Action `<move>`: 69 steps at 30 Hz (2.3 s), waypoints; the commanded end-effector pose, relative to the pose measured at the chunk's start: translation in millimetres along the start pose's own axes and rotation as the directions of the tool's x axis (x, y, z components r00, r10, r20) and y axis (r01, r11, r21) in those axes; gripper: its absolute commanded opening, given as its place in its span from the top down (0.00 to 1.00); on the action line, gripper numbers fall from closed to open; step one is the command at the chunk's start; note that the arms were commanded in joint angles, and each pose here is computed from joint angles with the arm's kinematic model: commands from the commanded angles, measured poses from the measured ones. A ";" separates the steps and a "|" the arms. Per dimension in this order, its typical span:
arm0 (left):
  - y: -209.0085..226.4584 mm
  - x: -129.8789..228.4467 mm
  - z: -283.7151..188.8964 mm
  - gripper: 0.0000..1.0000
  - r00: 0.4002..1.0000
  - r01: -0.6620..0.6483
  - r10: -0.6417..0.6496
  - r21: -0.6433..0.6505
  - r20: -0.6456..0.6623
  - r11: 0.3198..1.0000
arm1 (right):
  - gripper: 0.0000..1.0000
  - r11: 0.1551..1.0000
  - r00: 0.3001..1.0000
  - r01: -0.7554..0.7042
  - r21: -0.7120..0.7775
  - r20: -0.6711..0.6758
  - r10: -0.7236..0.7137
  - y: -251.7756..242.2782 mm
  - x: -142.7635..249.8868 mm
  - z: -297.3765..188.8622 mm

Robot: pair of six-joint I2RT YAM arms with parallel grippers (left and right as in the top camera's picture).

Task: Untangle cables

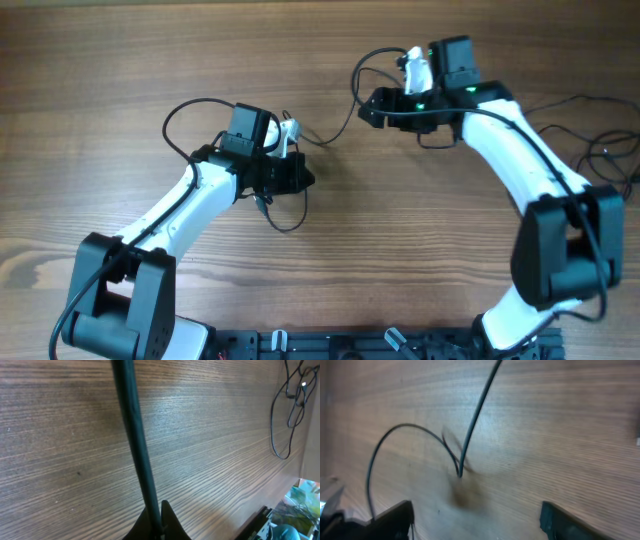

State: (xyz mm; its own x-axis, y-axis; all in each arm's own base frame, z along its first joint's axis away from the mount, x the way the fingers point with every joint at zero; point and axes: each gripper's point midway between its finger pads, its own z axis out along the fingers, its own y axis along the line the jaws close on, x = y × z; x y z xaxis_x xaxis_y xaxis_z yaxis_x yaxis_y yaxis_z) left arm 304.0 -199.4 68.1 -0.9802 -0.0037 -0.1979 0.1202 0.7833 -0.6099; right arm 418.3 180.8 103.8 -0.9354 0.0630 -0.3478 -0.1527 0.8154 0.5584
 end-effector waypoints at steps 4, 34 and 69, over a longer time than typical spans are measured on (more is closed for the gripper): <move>2.3 1.0 0.1 0.96 1.000 -0.020 0.020 -0.015 -0.002 1.000 | 0.41 0.966 0.972 -0.236 -0.107 -0.019 0.235 3.5 -3.6 72.4; -53.8 -102.0 -40.9 0.96 0.869 0.336 -0.448 0.411 0.212 0.847 | 0.87 0.805 0.915 0.224 -0.549 -0.165 -0.368 114.8 83.2 15.9; -20.0 -88.3 -37.4 0.53 0.899 0.306 -0.376 0.293 0.224 0.906 | 0.96 0.922 0.930 0.245 -0.301 -0.196 -0.311 74.3 73.9 34.9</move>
State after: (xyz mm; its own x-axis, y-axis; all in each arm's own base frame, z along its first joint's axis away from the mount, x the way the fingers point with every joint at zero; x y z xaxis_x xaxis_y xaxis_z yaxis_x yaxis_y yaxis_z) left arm 385.0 -200.4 131.4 -0.8683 -0.4947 -0.0359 -0.2250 0.4572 -0.8604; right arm 342.1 277.3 103.0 -0.8684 -0.3264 -0.3734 -0.4935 0.4945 0.7155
